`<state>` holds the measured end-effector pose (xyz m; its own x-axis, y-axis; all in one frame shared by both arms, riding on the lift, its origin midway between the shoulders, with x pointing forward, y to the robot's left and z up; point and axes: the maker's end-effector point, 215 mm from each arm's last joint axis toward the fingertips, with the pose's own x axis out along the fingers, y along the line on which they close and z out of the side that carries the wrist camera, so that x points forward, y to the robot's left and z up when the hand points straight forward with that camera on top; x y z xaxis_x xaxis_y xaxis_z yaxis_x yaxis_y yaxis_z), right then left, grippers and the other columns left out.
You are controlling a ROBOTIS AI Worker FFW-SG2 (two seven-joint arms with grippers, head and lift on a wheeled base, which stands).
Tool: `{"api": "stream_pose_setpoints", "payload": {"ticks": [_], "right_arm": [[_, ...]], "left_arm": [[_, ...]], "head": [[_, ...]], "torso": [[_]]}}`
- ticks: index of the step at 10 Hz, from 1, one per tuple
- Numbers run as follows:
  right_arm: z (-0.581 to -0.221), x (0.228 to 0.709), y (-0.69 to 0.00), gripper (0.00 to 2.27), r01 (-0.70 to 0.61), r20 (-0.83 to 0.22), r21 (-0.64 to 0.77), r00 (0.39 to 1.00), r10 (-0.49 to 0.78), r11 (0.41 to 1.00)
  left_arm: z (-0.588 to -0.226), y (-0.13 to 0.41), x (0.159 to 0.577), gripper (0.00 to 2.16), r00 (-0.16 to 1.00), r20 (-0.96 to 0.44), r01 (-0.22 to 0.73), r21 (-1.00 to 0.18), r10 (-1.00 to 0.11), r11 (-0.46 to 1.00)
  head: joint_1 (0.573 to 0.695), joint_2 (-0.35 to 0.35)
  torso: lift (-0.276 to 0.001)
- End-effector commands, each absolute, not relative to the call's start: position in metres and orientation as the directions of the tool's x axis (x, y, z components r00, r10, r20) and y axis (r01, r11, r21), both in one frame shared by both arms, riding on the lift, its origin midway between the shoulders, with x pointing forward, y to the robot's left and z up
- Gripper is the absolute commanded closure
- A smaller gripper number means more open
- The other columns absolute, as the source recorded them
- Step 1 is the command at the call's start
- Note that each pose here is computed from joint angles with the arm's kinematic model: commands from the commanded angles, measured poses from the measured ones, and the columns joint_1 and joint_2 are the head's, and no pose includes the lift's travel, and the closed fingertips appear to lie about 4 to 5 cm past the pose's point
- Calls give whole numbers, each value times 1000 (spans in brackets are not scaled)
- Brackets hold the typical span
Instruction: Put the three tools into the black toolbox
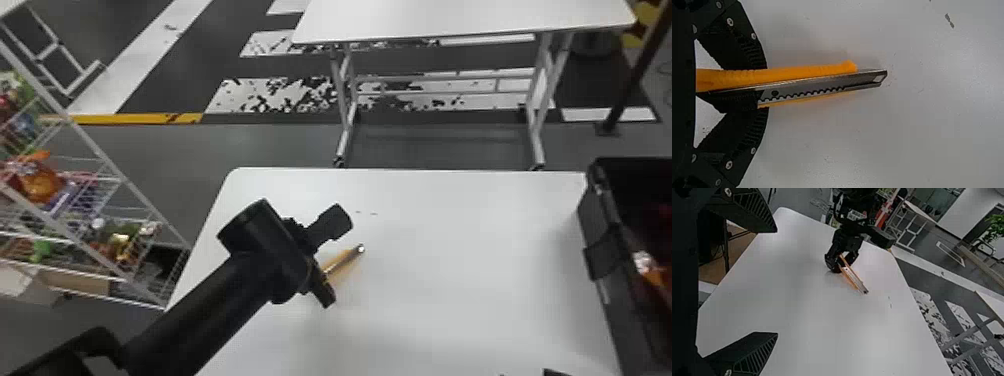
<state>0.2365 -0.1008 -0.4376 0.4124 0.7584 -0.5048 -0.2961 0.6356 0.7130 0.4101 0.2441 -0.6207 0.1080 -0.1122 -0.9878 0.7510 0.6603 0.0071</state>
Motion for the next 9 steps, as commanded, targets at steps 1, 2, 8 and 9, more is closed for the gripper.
{"api": "stream_pose_setpoints", "payload": {"ticks": [1, 2, 8, 9], "right_arm": [[-438, 234, -102, 63, -289, -503, 719, 412, 760, 632], [-437, 232, -104, 63, -285, -499, 724, 412, 762, 628], [-436, 226, -101, 63, -285, -485, 738, 407, 774, 612], [-436, 226, -99, 63, -287, -482, 740, 404, 777, 608]], "left_arm": [[-621, 248, 404, 1679, 98, -991, 739, 8, -95, 674], [-624, 257, 396, 2091, 90, -994, 719, 26, -57, 694], [-634, 285, 369, 2142, 111, -994, 662, 83, 13, 745], [-638, 287, 363, 2128, 107, -994, 661, 85, 19, 746]], "head": [[695, 254], [695, 261], [695, 327], [695, 340]], "torso": [[-51], [-51], [-51], [-51]]}}
